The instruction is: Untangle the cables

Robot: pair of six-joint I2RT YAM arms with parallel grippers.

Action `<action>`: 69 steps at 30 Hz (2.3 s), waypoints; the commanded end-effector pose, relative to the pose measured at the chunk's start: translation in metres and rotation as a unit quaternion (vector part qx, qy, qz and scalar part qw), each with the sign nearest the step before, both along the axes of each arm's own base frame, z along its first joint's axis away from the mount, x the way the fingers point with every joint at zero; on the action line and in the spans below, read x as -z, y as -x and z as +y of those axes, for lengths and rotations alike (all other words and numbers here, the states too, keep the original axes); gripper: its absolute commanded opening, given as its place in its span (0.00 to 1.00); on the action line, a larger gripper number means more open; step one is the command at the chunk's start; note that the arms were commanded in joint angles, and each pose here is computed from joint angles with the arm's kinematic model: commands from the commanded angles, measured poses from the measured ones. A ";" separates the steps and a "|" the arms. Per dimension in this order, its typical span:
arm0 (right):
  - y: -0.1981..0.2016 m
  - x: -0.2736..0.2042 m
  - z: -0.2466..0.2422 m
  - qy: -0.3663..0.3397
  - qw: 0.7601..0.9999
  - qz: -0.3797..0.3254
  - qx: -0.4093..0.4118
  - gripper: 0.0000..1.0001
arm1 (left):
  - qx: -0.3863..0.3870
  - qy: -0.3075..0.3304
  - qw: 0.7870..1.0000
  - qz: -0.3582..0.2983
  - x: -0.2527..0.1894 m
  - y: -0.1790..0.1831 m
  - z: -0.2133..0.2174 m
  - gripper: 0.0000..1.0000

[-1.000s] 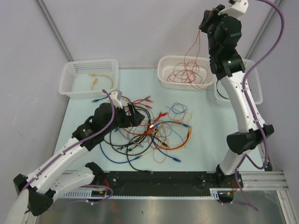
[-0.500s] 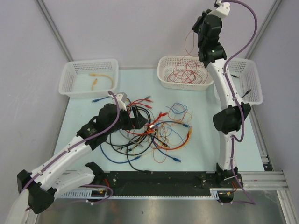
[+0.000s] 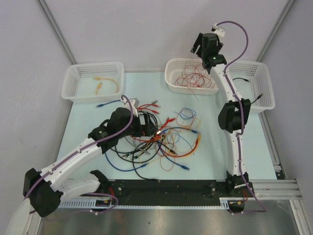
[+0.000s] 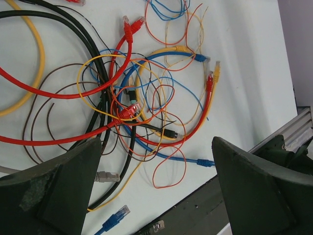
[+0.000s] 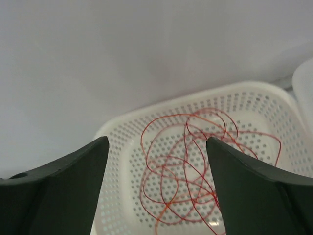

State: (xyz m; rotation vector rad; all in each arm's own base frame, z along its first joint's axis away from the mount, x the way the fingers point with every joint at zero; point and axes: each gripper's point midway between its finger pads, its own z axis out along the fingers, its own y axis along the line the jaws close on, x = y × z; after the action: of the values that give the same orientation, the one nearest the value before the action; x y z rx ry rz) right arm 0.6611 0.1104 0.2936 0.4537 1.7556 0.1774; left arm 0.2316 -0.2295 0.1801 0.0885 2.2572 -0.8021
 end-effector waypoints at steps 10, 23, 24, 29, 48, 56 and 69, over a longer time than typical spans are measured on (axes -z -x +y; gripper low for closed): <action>0.050 0.025 0.012 -0.043 0.996 0.077 -0.029 0.95 | 0.016 0.024 0.999 -0.015 -0.010 -0.003 -0.009 1.00; 0.210 -0.051 0.110 -0.041 0.982 -0.030 -0.185 0.96 | -0.010 0.023 1.000 -0.009 -0.008 -0.001 0.000 1.00; 0.223 -0.047 0.110 -0.045 0.980 -0.030 -0.190 0.96 | -0.013 0.021 1.000 -0.005 -0.006 0.000 0.002 1.00; 0.296 -0.009 0.096 -0.044 0.977 0.036 -0.207 0.95 | -0.038 0.011 0.999 -0.024 -0.019 -0.007 0.012 1.00; 0.406 0.123 0.073 -0.072 0.958 0.161 -0.224 0.95 | -0.127 -0.022 0.986 -0.108 -0.050 -0.039 0.040 1.00; 0.425 0.161 0.047 -0.106 0.962 0.204 -0.145 0.94 | -0.118 -0.042 0.991 -0.052 -0.047 -0.044 0.053 1.00; 0.438 0.233 0.053 -0.125 0.940 0.298 -0.113 0.87 | -0.065 0.030 0.997 0.020 0.003 -0.020 0.021 0.95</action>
State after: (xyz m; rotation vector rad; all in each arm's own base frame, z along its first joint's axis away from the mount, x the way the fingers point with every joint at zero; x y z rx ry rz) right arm 0.2174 0.1579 0.0715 0.4738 2.3992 0.4594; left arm 0.2525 -0.1878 0.1646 -0.1184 2.2853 -0.6562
